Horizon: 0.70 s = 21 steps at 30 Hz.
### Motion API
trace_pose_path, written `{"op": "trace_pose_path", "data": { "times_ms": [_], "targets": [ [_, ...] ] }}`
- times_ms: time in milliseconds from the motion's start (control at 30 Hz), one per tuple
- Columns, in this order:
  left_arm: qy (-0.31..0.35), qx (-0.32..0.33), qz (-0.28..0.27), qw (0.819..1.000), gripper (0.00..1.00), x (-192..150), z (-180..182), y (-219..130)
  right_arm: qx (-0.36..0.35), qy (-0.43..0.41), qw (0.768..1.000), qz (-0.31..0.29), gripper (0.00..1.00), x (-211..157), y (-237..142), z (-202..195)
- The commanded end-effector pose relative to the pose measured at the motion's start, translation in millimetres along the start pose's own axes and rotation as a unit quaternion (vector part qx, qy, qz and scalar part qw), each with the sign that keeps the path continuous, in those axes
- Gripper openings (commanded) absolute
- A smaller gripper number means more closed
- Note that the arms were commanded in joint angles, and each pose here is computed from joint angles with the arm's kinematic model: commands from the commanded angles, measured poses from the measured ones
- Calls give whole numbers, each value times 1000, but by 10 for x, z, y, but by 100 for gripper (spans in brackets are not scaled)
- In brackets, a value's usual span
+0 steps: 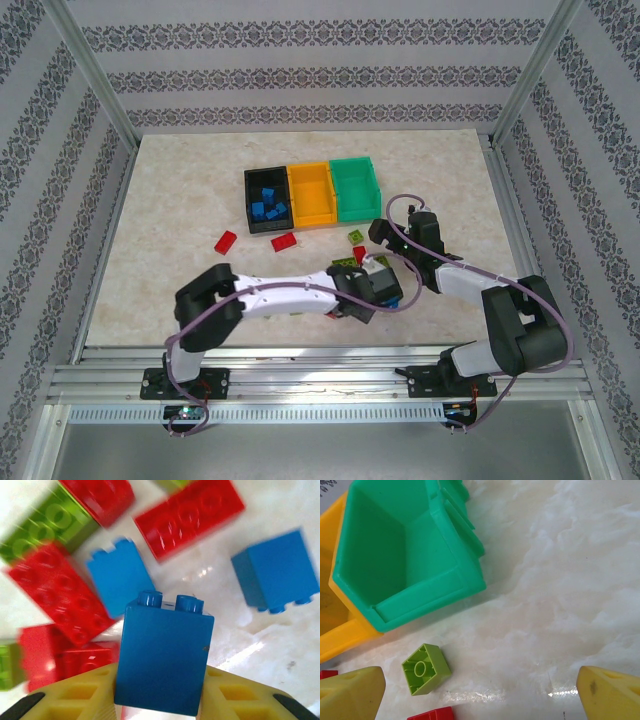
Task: Sort the legos into containers by color
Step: Pick up the lego from the middle-left of the table, then place the lego in the container.
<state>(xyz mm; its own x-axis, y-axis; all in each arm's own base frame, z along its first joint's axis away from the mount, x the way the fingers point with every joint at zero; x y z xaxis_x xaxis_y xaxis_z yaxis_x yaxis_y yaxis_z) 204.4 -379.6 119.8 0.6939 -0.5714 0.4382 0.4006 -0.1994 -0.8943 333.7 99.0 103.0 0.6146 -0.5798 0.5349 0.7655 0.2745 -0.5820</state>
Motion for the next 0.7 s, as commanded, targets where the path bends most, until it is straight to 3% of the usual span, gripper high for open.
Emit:
{"op": "trace_pose_path", "data": {
  "times_ms": [0,200,433,667],
  "targets": [
    [-24,22,-47,998,39,203,429,-385,7,6,1000,0,98,-8,5,4],
    [-74,66,-76,992,39,236,1358,-729,10,11,1000,3,98,-15,7,8],
    [-153,109,-62,980,38,221,2564,-595,10,9,1000,10,98,-35,36,16],
    [-181,112,-59,975,40,502,3218,-303,10,5,1000,14,98,-56,42,27]
  ]
}}
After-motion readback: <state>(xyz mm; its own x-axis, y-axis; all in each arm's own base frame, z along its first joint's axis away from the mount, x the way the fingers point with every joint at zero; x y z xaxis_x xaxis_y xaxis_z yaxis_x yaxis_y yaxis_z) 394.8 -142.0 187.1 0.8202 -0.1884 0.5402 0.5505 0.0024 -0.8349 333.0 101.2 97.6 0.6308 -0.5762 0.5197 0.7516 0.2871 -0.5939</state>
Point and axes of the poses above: each hand's point on the last joint's axis, 136 mm out from that joint toward the fingers, its own y axis out along the fingers, its own z axis along the line the jaws close on, x = y × z, the point moved 4 cm from there along -y, back along the fingers, and after that the axes turned 10 degrees about y, right-handed, at the moved point
